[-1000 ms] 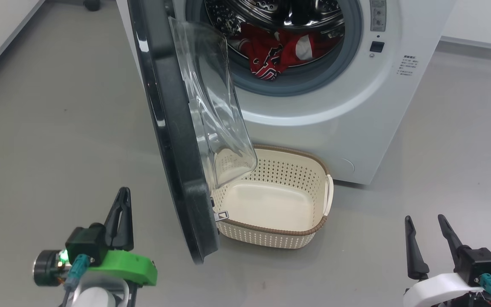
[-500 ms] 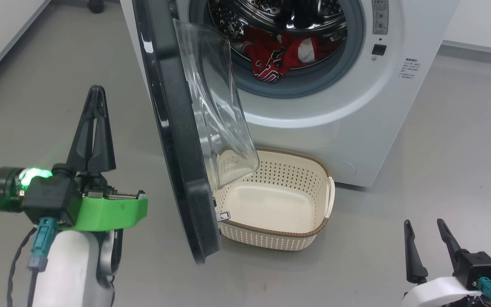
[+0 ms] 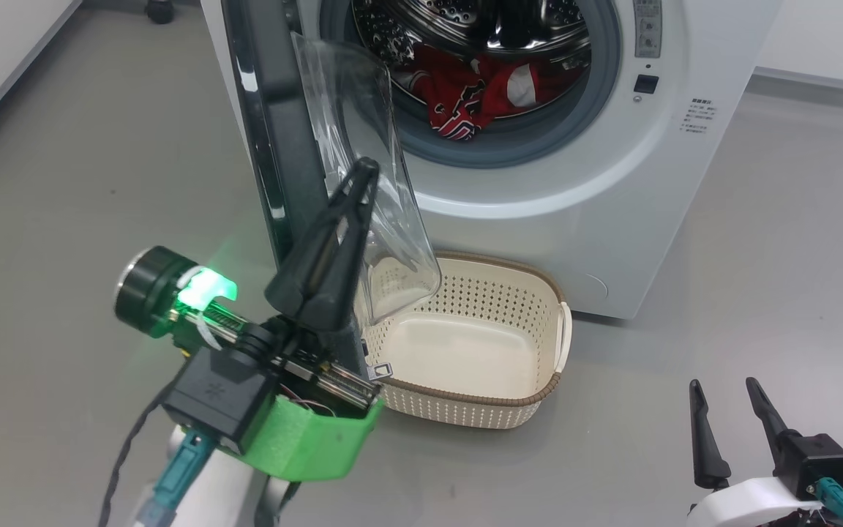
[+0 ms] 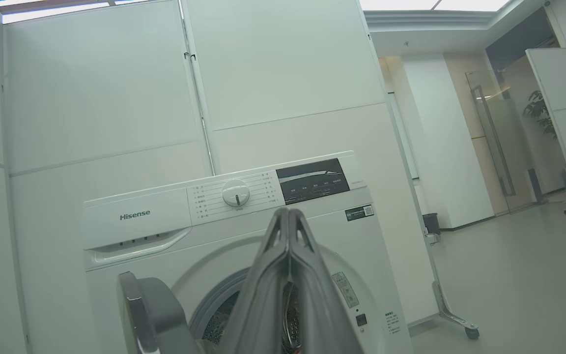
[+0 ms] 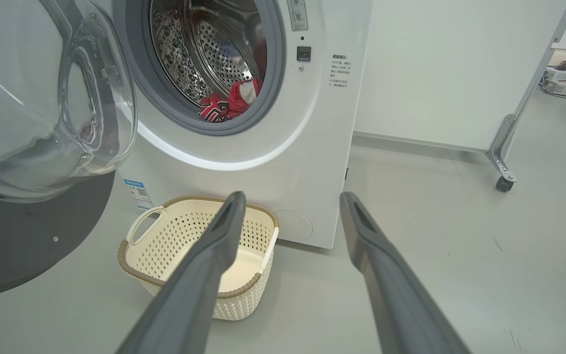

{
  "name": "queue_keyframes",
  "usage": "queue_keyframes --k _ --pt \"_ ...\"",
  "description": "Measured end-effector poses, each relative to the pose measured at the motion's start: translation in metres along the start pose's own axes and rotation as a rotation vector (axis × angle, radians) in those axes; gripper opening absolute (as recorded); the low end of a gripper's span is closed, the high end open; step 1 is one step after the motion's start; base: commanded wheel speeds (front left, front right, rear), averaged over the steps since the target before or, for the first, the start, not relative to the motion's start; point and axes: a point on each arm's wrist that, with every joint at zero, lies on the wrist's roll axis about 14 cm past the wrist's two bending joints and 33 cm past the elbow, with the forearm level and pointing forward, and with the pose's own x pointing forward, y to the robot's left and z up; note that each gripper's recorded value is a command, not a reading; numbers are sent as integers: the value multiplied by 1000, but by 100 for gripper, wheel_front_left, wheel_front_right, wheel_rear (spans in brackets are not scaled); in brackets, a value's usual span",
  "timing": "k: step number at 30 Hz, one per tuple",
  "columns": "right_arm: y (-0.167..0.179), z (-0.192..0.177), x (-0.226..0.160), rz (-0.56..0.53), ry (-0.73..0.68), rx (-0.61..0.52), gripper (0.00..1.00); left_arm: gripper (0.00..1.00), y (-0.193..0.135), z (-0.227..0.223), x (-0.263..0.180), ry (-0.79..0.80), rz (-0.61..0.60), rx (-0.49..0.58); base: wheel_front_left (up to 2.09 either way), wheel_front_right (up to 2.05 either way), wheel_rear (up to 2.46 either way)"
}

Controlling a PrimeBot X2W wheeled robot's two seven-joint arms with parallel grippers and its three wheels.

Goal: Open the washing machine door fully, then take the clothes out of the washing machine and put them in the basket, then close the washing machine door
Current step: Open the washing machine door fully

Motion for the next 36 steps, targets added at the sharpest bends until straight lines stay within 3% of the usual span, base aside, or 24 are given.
queue_keyframes --k 7,18,36 --pt "0 -4 0 2 11 4 100 0 -51 -24 -11 125 -143 -148 0 0 0" --pt "-4 -8 -1 -4 23 1 100 0 -93 -84 -62 430 -185 -309 0 0 0" --pt "-6 -14 1 -4 40 4 100 0 -48 -148 -107 686 41 -248 0 0 0"
